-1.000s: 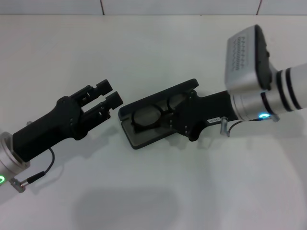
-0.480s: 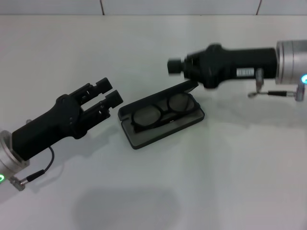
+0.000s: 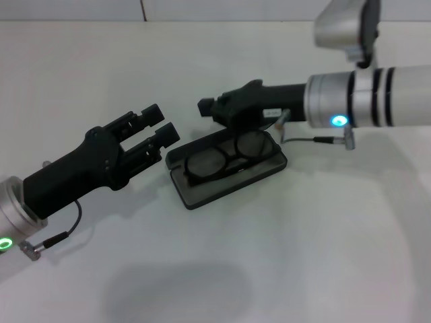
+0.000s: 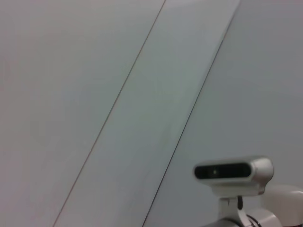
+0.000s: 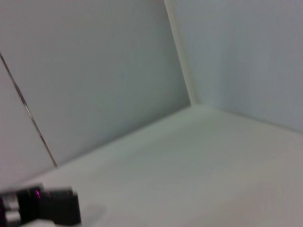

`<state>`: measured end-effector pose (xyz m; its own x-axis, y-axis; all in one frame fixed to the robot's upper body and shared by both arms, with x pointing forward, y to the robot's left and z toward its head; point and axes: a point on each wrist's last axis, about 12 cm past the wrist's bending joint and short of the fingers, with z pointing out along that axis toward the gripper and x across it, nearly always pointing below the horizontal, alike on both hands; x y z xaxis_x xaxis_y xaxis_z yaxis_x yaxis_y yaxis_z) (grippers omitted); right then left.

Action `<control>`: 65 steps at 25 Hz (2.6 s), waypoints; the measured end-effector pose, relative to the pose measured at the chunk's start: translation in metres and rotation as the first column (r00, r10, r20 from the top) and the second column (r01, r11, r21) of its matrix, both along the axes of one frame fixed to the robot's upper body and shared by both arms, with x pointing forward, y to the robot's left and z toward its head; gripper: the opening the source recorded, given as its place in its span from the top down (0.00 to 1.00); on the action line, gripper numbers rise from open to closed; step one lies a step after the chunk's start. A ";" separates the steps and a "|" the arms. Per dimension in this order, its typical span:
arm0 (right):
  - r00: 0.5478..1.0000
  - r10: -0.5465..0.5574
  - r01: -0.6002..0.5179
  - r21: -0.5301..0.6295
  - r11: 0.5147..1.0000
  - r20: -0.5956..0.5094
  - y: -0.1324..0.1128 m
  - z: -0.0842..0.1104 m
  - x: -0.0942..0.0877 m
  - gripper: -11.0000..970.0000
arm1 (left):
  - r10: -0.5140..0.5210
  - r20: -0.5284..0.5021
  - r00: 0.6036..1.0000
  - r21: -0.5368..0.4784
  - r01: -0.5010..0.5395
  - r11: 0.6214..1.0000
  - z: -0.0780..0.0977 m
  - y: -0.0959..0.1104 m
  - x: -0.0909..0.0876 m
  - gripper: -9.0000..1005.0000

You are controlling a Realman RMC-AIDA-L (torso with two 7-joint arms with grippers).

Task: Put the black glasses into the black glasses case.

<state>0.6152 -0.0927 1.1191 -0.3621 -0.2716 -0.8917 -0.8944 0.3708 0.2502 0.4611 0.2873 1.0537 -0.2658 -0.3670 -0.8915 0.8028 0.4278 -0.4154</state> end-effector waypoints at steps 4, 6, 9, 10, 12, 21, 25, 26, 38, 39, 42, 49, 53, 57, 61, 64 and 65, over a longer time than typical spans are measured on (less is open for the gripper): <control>1.000 -0.029 0.029 -0.064 0.997 0.010 0.010 -0.012 -0.004 0.99 | 0.000 0.000 1.000 0.000 0.000 1.000 0.000 0.000 0.000 0.31; 0.999 -0.035 0.036 -0.074 0.997 0.008 0.010 -0.015 -0.004 0.99 | -0.001 0.000 1.000 -0.001 0.001 1.000 0.000 -0.001 0.000 0.30; 0.999 -0.040 0.040 -0.076 0.996 0.002 0.010 -0.017 -0.006 0.99 | -0.001 0.001 1.000 -0.001 0.001 1.000 0.000 -0.001 0.000 0.30; 0.999 -0.041 0.041 -0.075 0.996 0.000 0.009 -0.018 -0.006 0.99 | -0.001 0.000 1.000 -0.001 0.001 1.000 0.000 -0.001 0.000 0.30; 0.999 -0.041 0.040 -0.075 0.996 -0.007 0.008 -0.019 -0.007 0.99 | -0.001 0.000 1.000 -0.001 0.001 1.000 0.000 -0.001 0.000 0.30; 0.998 -0.038 0.035 -0.059 0.998 -0.053 -0.002 -0.030 -0.018 0.99 | 0.004 -0.006 1.000 0.002 -0.004 1.000 -0.002 -0.003 0.001 0.29; 0.997 -0.038 0.034 -0.058 0.998 -0.062 -0.005 -0.035 -0.024 0.99 | 0.003 -0.004 1.000 0.003 -0.003 1.000 -0.001 -0.004 0.002 0.28; 0.997 -0.038 0.034 -0.058 0.998 -0.062 -0.006 -0.037 -0.025 0.99 | 0.002 -0.004 1.000 0.003 -0.002 1.000 -0.001 -0.004 0.002 0.28; 0.997 -0.051 0.048 -0.049 0.998 -0.062 -0.015 -0.045 -0.034 0.99 | 0.000 -0.006 1.000 0.007 0.000 1.000 0.000 -0.006 0.006 0.27; 0.997 -0.051 0.049 -0.042 0.998 -0.061 -0.015 -0.045 -0.035 0.99 | 0.000 -0.006 1.000 0.007 0.000 1.000 0.000 -0.006 0.007 0.27; 0.998 -0.045 0.047 0.034 0.998 -0.043 -0.018 -0.039 -0.036 0.99 | 0.000 -0.006 1.000 0.007 0.000 1.000 0.000 -0.005 0.007 0.26; 1.000 -0.015 0.012 0.237 0.971 0.011 -0.056 -0.015 -0.032 0.97 | -0.005 -0.014 1.000 0.008 0.006 1.000 0.004 0.005 0.007 0.26; 0.998 0.010 -0.028 0.293 0.956 0.061 -0.094 -0.004 -0.036 0.93 | -0.058 -0.033 0.998 0.018 0.058 0.998 0.012 0.015 0.009 0.25; 0.979 0.143 -0.179 0.271 0.946 0.148 -0.127 0.004 -0.053 0.75 | -0.166 -0.040 0.985 0.068 0.168 0.983 0.022 0.019 0.011 0.25; 0.931 0.310 -0.353 0.256 0.900 0.192 -0.152 0.014 -0.073 0.62 | -0.222 -0.033 0.974 0.111 0.225 0.968 0.026 0.022 0.009 0.24; 0.913 0.356 -0.402 0.284 0.871 0.200 -0.164 0.017 -0.085 0.54 | -0.240 -0.022 0.971 0.127 0.241 0.962 0.027 0.024 0.007 0.16; 0.911 0.358 -0.405 0.290 0.867 0.203 -0.166 0.017 -0.088 0.51 | -0.241 -0.019 0.970 0.133 0.242 0.961 0.027 0.025 0.007 0.13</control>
<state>0.5277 -0.2583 1.1365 -0.1554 -0.0557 -0.9863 -0.9834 -0.0856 0.1598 0.4677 0.3121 1.0808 -0.3341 -0.1691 -0.9272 0.8881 0.2730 -0.3698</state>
